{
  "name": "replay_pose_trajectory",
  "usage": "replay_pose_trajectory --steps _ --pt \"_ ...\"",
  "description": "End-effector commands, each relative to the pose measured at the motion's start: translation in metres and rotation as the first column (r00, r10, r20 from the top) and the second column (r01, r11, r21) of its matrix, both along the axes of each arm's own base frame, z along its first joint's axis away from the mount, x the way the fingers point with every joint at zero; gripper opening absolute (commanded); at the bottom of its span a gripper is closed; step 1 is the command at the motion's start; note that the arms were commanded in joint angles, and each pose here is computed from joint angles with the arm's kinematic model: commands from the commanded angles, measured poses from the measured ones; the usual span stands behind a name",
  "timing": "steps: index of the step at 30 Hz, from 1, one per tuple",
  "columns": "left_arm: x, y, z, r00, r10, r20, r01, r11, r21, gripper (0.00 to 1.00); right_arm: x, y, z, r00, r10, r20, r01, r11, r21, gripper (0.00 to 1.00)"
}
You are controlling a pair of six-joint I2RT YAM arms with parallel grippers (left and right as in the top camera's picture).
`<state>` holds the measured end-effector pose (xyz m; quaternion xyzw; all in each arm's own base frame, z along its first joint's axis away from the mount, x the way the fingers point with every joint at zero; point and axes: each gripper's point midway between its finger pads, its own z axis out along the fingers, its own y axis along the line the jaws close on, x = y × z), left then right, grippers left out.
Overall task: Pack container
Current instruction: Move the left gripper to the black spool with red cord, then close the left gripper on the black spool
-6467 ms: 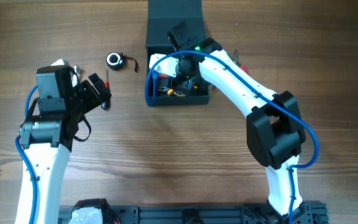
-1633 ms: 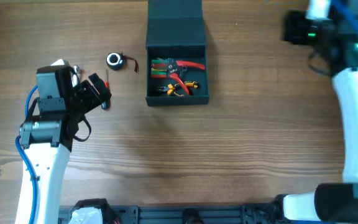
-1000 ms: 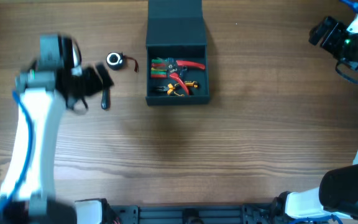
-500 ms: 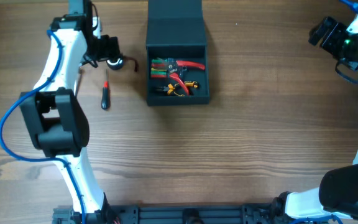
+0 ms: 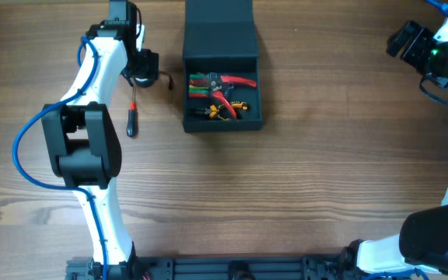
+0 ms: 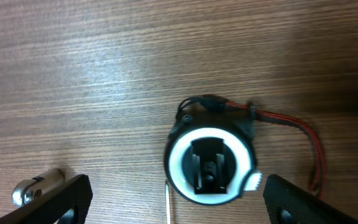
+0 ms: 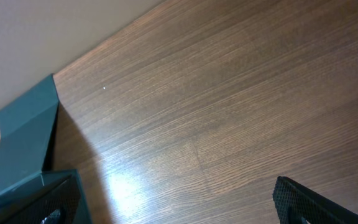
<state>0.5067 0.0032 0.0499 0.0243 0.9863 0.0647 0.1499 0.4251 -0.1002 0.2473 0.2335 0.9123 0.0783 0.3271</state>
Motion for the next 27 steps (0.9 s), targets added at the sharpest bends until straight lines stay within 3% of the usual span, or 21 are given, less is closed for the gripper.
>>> replay_pose_trajectory --steps 1,7,18,27 --pt "-0.004 0.001 -0.022 0.998 0.029 -0.054 -0.03 0.999 -0.016 0.91 0.002 0.002 -0.005 1.0 0.0 -0.008 0.0 1.0 0.016 1.0" --pt "-0.012 -0.006 -0.048 0.993 0.015 -0.117 -0.02 0.999 -0.038 0.89 0.002 0.002 -0.005 1.0 0.0 -0.008 0.0 1.0 0.016 1.0" --pt "-0.001 -0.019 -0.055 0.996 -0.044 -0.083 0.037 0.995 -0.09 0.85 0.002 0.002 -0.005 1.0 0.0 -0.008 0.0 1.0 0.016 1.0" --pt "0.0 -0.018 -0.066 0.995 -0.03 -0.092 0.021 0.995 -0.092 0.66 0.002 0.002 -0.005 1.0 0.0 -0.008 0.0 1.0 0.016 1.0"
